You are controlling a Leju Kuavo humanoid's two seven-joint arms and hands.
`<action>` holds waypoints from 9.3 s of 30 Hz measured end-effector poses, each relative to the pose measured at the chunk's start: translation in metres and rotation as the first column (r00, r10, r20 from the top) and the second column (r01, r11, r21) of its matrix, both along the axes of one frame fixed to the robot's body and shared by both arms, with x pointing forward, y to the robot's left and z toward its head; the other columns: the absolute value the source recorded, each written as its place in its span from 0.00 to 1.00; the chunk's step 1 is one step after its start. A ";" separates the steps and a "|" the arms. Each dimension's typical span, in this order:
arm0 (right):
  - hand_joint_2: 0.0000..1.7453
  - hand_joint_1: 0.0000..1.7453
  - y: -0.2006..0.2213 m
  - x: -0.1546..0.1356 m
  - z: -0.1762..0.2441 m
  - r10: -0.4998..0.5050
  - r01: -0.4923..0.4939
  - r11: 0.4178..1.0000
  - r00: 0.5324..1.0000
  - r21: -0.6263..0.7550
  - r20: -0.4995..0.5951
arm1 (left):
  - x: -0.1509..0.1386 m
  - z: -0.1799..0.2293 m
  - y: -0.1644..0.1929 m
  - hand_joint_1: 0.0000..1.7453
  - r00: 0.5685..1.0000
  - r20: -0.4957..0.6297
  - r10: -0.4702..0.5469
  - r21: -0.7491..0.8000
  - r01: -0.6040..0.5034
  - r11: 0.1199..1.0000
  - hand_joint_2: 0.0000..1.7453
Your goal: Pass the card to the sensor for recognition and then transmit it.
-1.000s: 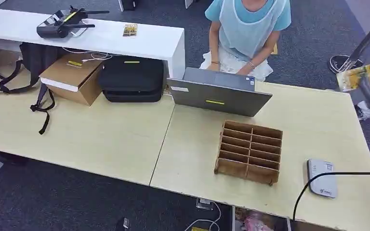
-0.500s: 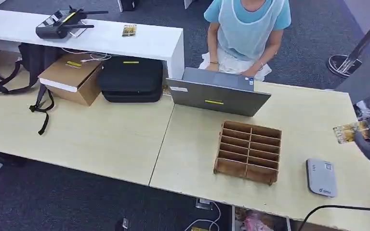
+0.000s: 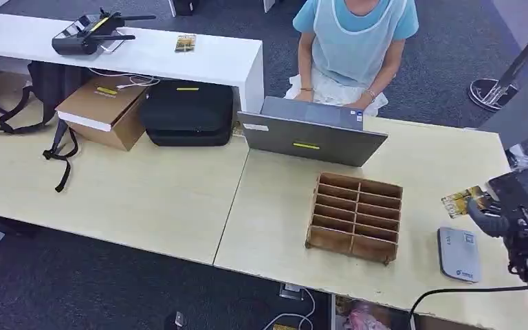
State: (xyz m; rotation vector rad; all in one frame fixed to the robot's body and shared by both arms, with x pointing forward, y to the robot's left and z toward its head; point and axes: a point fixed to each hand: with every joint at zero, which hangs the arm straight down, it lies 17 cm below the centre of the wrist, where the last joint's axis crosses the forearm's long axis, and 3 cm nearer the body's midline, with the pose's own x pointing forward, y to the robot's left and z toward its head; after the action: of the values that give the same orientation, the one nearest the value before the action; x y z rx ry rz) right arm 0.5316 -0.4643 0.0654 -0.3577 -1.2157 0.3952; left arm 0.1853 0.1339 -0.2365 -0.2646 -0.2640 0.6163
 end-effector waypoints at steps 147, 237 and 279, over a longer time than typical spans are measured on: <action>1.00 0.00 0.248 0.110 0.276 0.372 0.301 0.655 0.670 -0.693 0.643 | 0.030 0.024 -0.048 0.00 0.998 0.059 -0.039 -0.058 0.042 0.997 1.00; 1.00 0.00 0.166 -0.199 0.037 0.222 0.109 0.343 0.956 -0.933 0.193 | -0.006 -0.001 0.000 0.00 0.987 -0.042 0.155 -0.065 -0.157 0.985 1.00; 1.00 0.00 0.221 -0.143 -0.012 0.232 -0.013 0.359 0.970 -0.933 0.076 | 0.002 0.004 -0.011 0.00 0.993 -0.021 0.117 -0.071 -0.118 0.990 1.00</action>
State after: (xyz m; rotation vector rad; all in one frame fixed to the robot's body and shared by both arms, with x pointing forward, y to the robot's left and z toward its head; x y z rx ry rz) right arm 0.3882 -0.2435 0.0531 -1.3486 -1.0921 1.2417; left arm 0.1873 0.1229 -0.2324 -0.3147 -0.2426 0.7452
